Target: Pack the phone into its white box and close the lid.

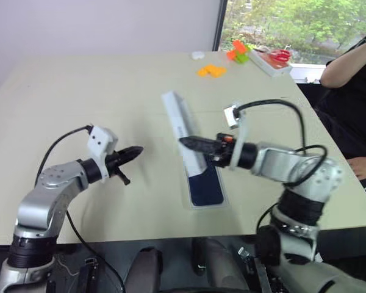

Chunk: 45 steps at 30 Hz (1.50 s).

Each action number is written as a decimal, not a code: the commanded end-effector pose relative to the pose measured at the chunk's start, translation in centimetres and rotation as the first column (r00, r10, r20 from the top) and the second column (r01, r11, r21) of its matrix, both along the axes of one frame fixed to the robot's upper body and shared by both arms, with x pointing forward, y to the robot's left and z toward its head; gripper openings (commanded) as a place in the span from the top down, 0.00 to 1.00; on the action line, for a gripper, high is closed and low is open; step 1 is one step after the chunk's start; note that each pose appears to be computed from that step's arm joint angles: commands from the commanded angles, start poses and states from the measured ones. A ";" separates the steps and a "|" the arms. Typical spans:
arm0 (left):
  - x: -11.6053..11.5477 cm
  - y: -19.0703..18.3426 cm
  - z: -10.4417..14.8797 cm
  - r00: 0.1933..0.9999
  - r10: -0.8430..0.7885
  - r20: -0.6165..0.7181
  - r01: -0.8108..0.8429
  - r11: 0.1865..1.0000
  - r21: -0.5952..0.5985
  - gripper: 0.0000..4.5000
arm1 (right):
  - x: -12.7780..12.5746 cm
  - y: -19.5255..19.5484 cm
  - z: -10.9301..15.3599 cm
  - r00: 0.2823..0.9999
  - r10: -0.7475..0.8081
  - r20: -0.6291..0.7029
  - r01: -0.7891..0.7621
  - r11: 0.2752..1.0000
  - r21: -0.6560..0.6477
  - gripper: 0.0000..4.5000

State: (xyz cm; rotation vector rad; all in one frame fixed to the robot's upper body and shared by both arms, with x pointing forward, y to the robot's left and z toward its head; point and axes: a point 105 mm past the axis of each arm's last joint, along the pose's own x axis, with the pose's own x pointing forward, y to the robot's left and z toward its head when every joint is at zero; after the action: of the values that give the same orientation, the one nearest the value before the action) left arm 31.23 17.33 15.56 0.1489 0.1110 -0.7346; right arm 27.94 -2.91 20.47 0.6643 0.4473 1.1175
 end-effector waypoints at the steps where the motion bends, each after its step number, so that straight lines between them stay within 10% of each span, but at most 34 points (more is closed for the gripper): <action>1: 0.5 1.3 1.3 0.997 0.056 0.056 -0.056 0.998 -0.004 1.00 | -1.2 2.6 0.3 0.970 0.041 -0.240 0.004 0.983 0.182 0.99; 10: 0.2 -0.6 0.5 0.999 0.020 0.044 -0.020 1.000 0.005 1.00 | -0.5 3.8 -3.4 0.798 -0.137 -0.586 0.227 0.971 0.081 0.99; 20: -0.1 -3.5 0.4 0.997 -0.071 0.033 0.072 0.997 -0.022 1.00 | 0.5 0.5 -2.3 0.898 -0.228 -0.377 0.230 0.972 -0.041 0.04; 31: -4.8 -12.0 -0.4 0.910 -0.415 0.006 0.414 0.910 0.028 1.00 | 4.4 -8.9 -1.5 0.918 -0.367 0.151 0.395 0.812 -0.430 0.04; 37: -0.9 -8.6 0.8 0.986 -0.163 -0.045 0.157 0.980 -0.120 1.00 | 4.4 -9.3 -1.9 0.908 -0.234 0.348 0.401 0.726 -0.559 0.04; 45: 0.7 -3.7 -1.5 0.994 0.067 -0.081 -0.060 0.994 0.090 1.00 | 4.6 -10.5 -3.6 0.835 0.026 0.550 0.463 0.507 -0.727 0.77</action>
State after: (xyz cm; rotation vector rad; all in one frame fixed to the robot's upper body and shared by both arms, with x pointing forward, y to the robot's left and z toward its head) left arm 32.10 13.68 14.21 0.1501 0.2196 -0.6736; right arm 32.59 -13.88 15.59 -0.3692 0.4459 0.6117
